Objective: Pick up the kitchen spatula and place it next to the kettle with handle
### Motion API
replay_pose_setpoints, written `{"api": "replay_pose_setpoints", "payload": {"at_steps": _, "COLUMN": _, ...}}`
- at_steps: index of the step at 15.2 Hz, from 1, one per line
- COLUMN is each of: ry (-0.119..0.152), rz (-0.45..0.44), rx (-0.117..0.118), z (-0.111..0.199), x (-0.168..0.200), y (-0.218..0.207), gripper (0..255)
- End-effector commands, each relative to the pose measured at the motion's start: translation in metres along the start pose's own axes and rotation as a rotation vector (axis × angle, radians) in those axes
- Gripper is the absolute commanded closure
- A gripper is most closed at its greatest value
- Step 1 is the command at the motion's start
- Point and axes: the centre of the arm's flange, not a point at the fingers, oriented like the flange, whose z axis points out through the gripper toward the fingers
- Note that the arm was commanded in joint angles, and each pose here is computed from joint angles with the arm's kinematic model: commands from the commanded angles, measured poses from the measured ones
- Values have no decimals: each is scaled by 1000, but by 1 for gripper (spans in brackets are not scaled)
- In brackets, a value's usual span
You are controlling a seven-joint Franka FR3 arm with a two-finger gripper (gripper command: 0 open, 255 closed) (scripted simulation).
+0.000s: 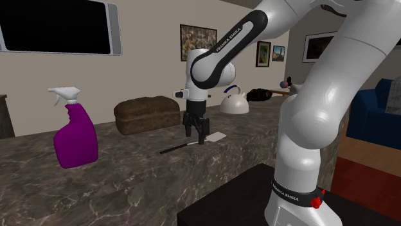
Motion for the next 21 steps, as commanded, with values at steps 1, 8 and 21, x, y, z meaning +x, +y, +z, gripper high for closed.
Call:
{"api": "replay_pose_setpoints", "payload": {"at_steps": 1, "ry": 0, "rz": 0, "rx": 0, "z": 0, "x": 0, "y": 0, "gripper": 0}}
{"api": "replay_pose_setpoints", "payload": {"at_steps": 8, "ry": 0, "rz": 0, "rx": 0, "z": 0, "x": 0, "y": 0, "gripper": 255}}
{"api": "replay_pose_setpoints", "payload": {"at_steps": 21, "ry": 0, "rz": 0, "rx": 0, "z": -42, "x": 3, "y": 0, "gripper": 255}}
